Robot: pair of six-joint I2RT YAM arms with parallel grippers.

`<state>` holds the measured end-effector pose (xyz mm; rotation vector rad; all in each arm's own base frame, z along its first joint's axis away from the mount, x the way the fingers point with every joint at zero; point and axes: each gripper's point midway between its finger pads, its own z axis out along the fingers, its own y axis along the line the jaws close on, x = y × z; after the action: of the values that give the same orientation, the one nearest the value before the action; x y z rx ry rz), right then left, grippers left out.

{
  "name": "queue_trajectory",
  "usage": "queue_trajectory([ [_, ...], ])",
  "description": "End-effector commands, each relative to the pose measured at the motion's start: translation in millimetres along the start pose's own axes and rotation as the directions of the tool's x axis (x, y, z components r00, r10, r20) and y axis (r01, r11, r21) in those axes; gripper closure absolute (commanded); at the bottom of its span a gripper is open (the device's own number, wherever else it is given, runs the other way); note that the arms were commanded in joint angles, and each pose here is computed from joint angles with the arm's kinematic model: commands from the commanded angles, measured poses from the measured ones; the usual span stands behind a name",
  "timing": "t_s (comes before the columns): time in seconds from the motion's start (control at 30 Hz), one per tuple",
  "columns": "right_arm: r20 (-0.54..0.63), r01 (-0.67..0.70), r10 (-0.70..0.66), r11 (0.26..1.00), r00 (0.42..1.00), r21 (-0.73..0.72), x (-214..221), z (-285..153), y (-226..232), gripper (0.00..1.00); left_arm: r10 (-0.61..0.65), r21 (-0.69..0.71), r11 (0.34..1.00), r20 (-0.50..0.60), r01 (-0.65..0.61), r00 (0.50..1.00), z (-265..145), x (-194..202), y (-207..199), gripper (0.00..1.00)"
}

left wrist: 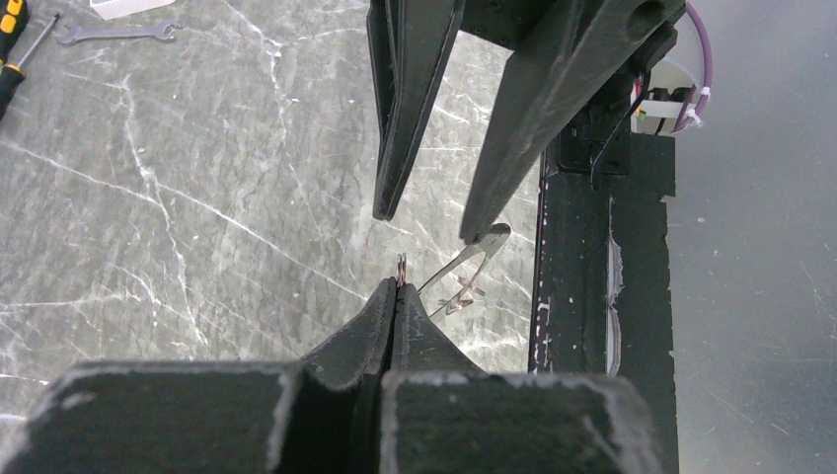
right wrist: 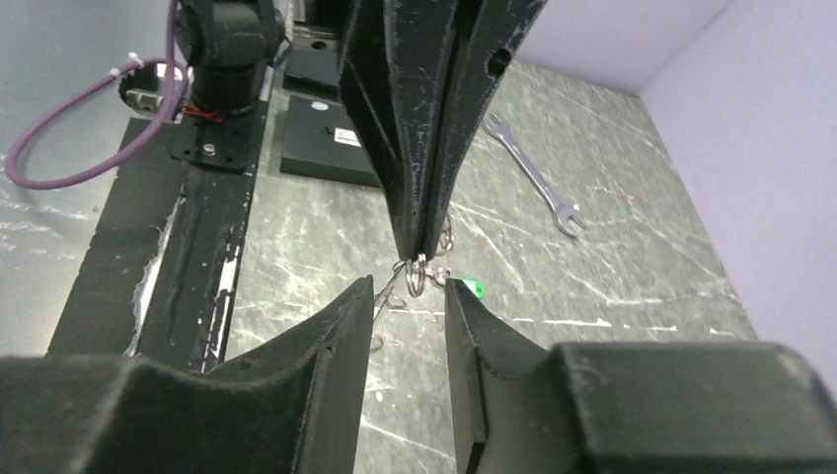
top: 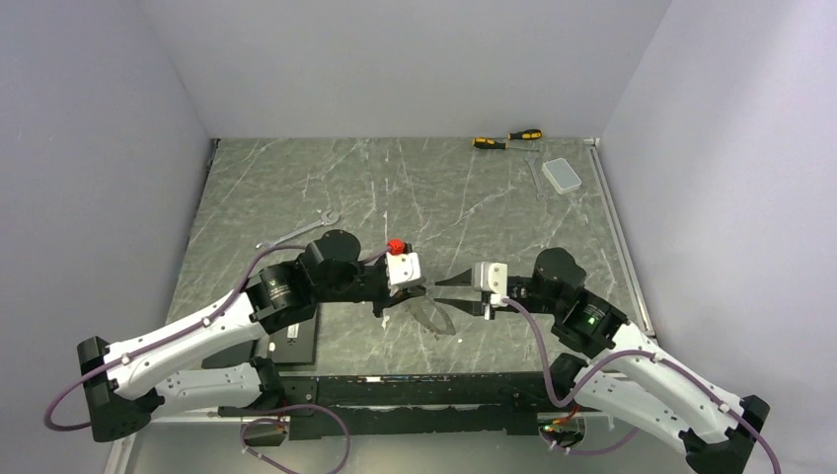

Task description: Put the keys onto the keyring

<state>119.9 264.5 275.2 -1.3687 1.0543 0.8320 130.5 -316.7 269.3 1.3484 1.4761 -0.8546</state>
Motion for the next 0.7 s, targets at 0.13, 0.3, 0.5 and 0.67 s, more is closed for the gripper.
queue_trajectory([
  [0.13,0.030,-0.007,0.006,0.999,1.000,0.040,-20.3,6.1,-16.8,0.69,-0.031,-0.016,0.999,0.019,0.031,0.999,-0.7,-24.3,4.8,1.00],
  [0.3,0.029,-0.016,0.015,0.999,0.999,0.032,-19.0,10.4,-18.2,0.71,-0.047,-0.002,0.999,0.019,0.047,0.999,1.9,-25.8,2.8,1.00],
  [0.5,-0.024,-0.033,0.034,0.999,0.999,0.038,-5.3,13.4,-20.4,0.78,-0.065,0.000,0.998,0.017,0.065,0.998,2.6,-26.2,2.2,1.00],
  [0.67,-0.038,-0.030,0.031,0.999,0.999,0.009,-0.5,14.6,-15.7,0.90,-0.072,0.001,0.997,0.015,0.072,0.997,3.1,-26.1,1.9,1.00],
])
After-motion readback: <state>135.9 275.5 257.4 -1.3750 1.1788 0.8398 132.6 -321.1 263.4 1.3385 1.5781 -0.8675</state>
